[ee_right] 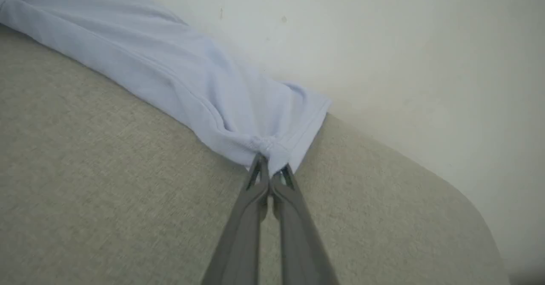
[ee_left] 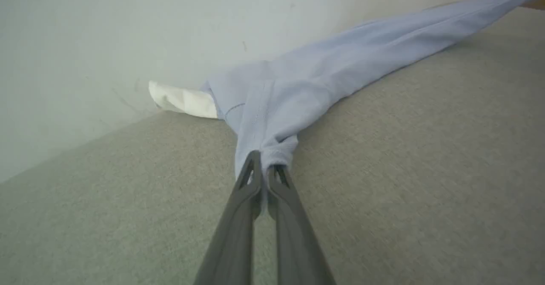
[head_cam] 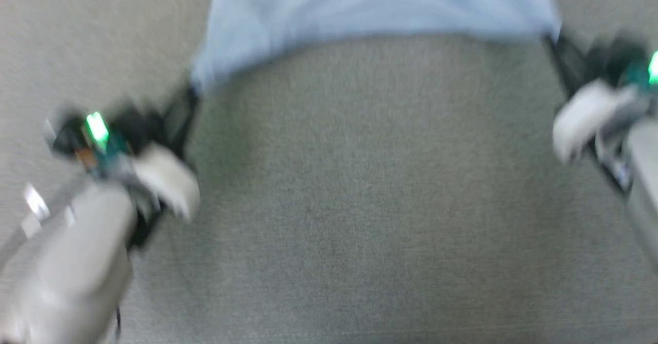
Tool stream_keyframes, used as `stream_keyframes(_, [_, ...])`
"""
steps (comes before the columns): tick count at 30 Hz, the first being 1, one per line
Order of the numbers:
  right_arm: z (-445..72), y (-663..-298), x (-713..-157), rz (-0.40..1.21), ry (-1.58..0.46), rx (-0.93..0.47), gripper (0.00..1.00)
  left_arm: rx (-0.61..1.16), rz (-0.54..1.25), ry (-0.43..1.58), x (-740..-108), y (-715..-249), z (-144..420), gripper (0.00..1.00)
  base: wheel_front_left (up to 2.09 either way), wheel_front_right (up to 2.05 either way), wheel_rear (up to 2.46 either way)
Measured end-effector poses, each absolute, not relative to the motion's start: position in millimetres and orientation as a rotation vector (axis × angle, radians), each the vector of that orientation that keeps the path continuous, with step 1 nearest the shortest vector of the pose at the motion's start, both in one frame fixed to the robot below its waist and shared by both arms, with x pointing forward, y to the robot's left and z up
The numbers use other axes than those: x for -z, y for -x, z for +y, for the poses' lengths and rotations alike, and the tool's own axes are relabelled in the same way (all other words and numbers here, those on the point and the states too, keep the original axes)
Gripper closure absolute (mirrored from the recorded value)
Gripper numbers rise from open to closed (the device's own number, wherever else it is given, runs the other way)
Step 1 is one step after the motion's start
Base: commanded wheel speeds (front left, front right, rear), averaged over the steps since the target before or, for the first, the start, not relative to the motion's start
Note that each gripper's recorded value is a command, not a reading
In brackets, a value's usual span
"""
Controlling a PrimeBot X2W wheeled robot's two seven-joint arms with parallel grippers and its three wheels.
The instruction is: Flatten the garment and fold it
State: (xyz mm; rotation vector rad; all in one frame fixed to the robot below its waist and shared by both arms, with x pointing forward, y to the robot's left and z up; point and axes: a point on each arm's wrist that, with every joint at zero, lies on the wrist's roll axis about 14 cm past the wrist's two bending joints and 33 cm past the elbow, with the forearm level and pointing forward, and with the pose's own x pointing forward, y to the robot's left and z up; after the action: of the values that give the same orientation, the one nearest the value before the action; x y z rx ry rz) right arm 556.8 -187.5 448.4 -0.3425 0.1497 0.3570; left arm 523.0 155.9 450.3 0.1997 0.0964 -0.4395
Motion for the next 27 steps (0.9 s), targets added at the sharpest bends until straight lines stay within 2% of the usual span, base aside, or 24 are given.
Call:
stream_keyframes(5, [-201, -502, -444, 0.246, 0.346, -0.361, 1.00, 0.483, 0.211, -0.227, -434, -454, 160, 1.00, 0.00, 0.00, 0.00])
stream_keyframes(16, [-237, -393, -426, 0.499, 0.291, -0.304, 1.00, 0.522, 0.284, -0.119, -451, -344, 151, 1.00, 0.00, 0.00, 0.00])
stream_keyframes(22, [-245, -351, -428, 0.572, 0.251, -0.292, 1.00, 0.562, 0.344, -0.075, -448, -287, 139, 1.00, 0.00, 0.00, 0.00])
stream_keyframes(27, [-249, -305, -405, 0.736, 0.227, -0.294, 1.00, 0.602, 0.389, 0.016, -440, -248, 119, 1.00, 0.00, 0.00, 0.00])
